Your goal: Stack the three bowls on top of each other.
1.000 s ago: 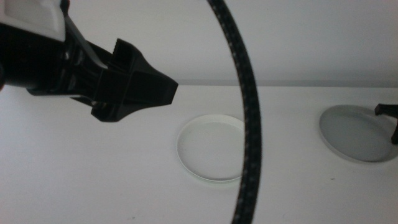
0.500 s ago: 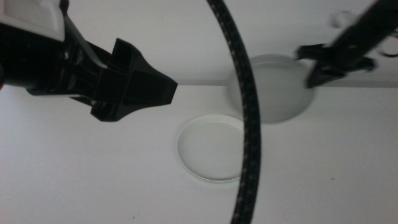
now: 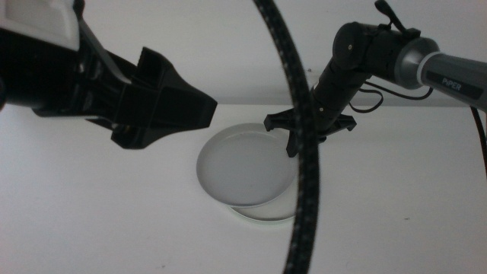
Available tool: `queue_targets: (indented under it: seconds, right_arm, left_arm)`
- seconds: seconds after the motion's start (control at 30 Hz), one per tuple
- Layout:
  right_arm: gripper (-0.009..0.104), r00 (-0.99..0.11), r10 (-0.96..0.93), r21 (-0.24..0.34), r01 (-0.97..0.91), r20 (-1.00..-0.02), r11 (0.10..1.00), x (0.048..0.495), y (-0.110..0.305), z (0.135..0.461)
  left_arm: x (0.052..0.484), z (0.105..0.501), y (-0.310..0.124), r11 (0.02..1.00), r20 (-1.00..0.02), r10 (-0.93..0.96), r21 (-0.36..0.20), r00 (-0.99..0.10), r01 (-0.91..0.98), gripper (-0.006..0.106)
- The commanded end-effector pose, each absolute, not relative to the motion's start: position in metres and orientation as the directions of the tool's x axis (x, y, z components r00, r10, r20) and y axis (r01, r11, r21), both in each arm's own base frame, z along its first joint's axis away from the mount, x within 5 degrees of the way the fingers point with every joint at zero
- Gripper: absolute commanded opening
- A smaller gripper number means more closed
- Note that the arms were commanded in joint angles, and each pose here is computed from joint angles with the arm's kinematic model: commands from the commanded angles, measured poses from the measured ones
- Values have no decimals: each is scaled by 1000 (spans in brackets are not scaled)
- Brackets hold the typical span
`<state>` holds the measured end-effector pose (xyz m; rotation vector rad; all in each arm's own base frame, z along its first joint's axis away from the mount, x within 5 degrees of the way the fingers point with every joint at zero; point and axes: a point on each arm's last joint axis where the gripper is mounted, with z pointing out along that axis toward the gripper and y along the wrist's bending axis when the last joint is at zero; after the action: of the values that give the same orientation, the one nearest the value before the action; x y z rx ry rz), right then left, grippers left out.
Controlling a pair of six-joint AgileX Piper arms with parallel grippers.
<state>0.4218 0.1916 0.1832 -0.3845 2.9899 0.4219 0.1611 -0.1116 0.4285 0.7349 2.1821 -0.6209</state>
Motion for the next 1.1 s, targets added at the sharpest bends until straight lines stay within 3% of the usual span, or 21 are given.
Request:
queue_targets:
  seconds: [0.0, 0.37, 0.73, 0.9, 1.07]
  right_arm:
    - [-1, -962, -222, 255, -257, -158, 932, 424, 191, 188]
    - [-1, -969, -230, 190, -243, -91, 951, 422, 180, 182]
    - [0, -969, -231, 185, -244, -89, 952, 422, 178, 185]
    - [26, -968, -233, 185, -246, -87, 951, 422, 178, 185]
    - [66, -963, -239, 187, -260, -124, 947, 419, 173, 204]
  left_arm:
    - [161, 427, -112, 722, -764, 303, -207, -570, 661, 94]
    - [161, 427, -112, 721, -760, 306, -208, -573, 661, 94]
    - [161, 427, -111, 727, -757, 297, -215, -582, 652, 94]
    - [161, 427, -111, 727, -757, 297, -215, -582, 652, 94]
    - [161, 427, -111, 727, -757, 297, -215, -582, 652, 94]
